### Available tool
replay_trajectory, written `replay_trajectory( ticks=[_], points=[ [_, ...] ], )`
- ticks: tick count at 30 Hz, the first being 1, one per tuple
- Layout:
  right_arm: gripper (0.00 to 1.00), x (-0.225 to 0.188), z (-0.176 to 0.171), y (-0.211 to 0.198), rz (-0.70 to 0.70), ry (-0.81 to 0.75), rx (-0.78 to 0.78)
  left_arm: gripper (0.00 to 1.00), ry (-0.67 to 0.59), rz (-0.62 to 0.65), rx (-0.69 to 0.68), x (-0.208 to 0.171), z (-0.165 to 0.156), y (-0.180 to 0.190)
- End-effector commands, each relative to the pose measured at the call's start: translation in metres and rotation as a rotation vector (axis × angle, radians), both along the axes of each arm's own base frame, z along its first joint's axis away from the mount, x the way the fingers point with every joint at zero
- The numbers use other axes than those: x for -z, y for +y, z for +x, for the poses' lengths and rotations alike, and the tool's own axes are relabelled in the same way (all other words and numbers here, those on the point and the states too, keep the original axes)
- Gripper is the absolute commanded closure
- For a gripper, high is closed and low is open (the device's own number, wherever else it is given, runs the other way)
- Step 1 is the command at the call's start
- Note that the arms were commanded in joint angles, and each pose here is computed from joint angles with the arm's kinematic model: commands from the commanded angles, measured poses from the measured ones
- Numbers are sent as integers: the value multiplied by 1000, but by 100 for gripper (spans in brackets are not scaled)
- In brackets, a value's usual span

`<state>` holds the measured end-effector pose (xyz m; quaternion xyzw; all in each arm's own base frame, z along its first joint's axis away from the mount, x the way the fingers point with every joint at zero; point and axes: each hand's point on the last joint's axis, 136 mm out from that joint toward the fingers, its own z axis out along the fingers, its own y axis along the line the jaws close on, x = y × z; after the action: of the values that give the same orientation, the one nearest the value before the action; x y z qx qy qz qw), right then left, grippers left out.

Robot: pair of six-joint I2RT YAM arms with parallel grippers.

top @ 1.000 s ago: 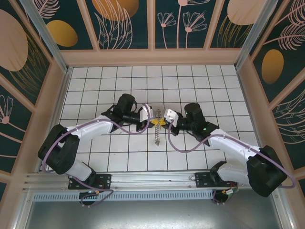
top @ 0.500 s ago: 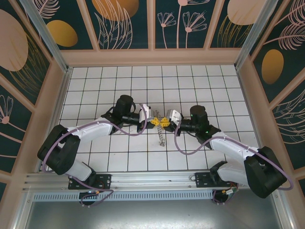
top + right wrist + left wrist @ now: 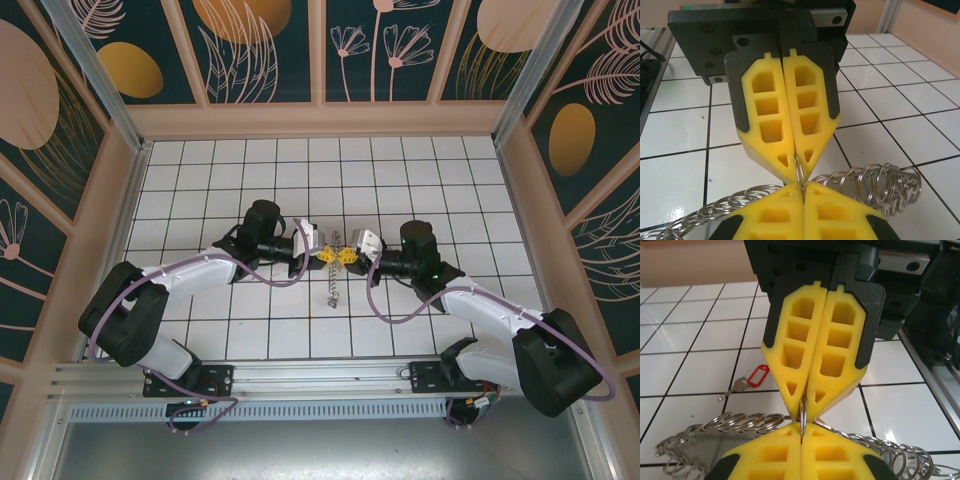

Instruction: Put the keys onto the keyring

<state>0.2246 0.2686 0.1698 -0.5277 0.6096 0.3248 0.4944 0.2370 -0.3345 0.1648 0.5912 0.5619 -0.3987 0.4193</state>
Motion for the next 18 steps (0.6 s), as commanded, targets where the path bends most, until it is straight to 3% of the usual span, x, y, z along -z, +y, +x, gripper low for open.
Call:
replay_trajectory(
  ticks=[1, 6, 18],
  points=[
    [100, 0, 10, -1, -81, -27, 37, 87, -58, 70, -17, -2, 6, 5],
    [100, -5, 12, 3, -101, -43, 40, 83, -52, 125, -16, 2, 8, 7],
    [100, -11, 10, 11, -108, -50, 32, 79, -60, 78, 10, -14, 6, 2]
  ],
)
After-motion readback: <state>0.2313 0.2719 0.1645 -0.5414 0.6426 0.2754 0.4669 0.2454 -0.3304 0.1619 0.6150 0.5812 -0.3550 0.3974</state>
